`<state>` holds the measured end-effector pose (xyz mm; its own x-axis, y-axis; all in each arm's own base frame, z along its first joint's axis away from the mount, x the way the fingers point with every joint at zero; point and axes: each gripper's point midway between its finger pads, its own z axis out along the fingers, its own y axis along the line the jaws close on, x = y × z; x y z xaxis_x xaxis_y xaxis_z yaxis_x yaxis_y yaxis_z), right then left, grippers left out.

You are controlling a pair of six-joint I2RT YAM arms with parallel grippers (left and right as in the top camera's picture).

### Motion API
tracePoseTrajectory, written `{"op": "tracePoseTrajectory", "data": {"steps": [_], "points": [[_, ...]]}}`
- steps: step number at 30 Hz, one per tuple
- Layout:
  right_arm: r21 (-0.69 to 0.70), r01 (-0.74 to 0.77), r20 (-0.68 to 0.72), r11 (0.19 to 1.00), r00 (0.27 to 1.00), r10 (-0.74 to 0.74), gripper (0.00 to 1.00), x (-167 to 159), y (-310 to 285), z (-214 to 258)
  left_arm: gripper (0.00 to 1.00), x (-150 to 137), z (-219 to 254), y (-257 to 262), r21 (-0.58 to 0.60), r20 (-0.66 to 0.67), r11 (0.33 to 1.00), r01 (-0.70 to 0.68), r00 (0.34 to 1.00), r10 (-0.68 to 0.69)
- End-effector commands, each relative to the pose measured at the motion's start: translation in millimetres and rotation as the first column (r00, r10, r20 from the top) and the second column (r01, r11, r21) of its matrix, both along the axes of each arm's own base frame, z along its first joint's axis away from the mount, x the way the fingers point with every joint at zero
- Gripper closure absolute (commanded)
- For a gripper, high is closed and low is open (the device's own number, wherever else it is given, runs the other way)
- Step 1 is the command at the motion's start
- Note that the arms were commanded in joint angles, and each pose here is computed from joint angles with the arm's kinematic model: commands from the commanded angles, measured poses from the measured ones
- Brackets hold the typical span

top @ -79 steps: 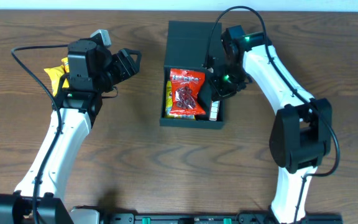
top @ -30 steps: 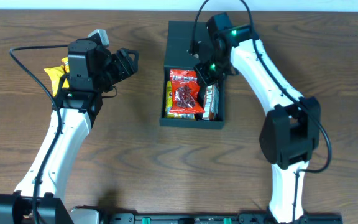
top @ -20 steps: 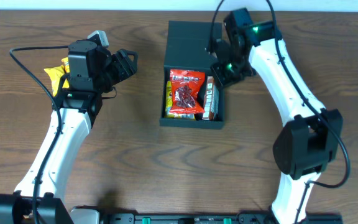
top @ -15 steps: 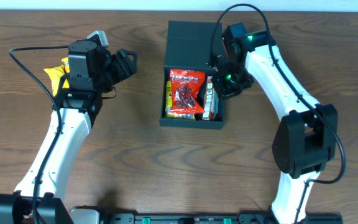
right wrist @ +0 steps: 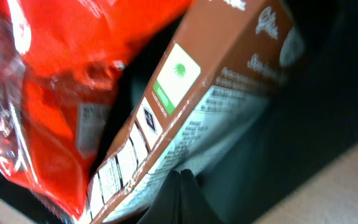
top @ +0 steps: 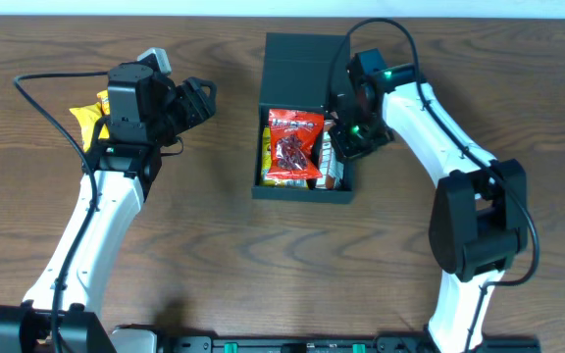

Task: Pack container

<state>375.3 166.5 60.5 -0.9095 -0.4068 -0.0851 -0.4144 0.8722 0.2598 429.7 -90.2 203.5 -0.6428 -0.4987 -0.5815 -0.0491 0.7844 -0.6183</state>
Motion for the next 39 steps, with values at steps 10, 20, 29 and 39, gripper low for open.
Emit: {"op": "tracePoseTrajectory", "data": {"steps": [10, 20, 29, 39], "points": [[0.011, -0.081, -0.019, 0.997, 0.997, 0.081, 0.98, -8.8, 31.3, -22.7, 0.36, -2.3, 3.3, 2.2, 0.011, -0.003, 1.0, 0.003, 1.0, -0.003], [-0.005, -0.08, 0.006, 0.997, 0.997, 0.08, 0.98, 1.1, 31.3, -35.0, 0.36, -3.0, 2.3, 2.3, 0.012, -0.008, 1.0, 0.004, 1.0, -0.004], [0.002, -0.071, 0.029, 0.997, 0.997, 0.071, 0.98, 14.6, 32.5, -24.3, 0.37, -5.7, -1.6, 3.4, 0.056, -0.01, 0.998, 0.03, 1.0, -0.03], [0.092, -0.018, 0.336, 0.996, 0.942, -0.014, 0.98, 87.9, 23.8, 124.7, 0.39, -7.9, 27.1, 82.9, 0.433, -0.021, 0.871, -0.231, 0.964, 0.266]]}}
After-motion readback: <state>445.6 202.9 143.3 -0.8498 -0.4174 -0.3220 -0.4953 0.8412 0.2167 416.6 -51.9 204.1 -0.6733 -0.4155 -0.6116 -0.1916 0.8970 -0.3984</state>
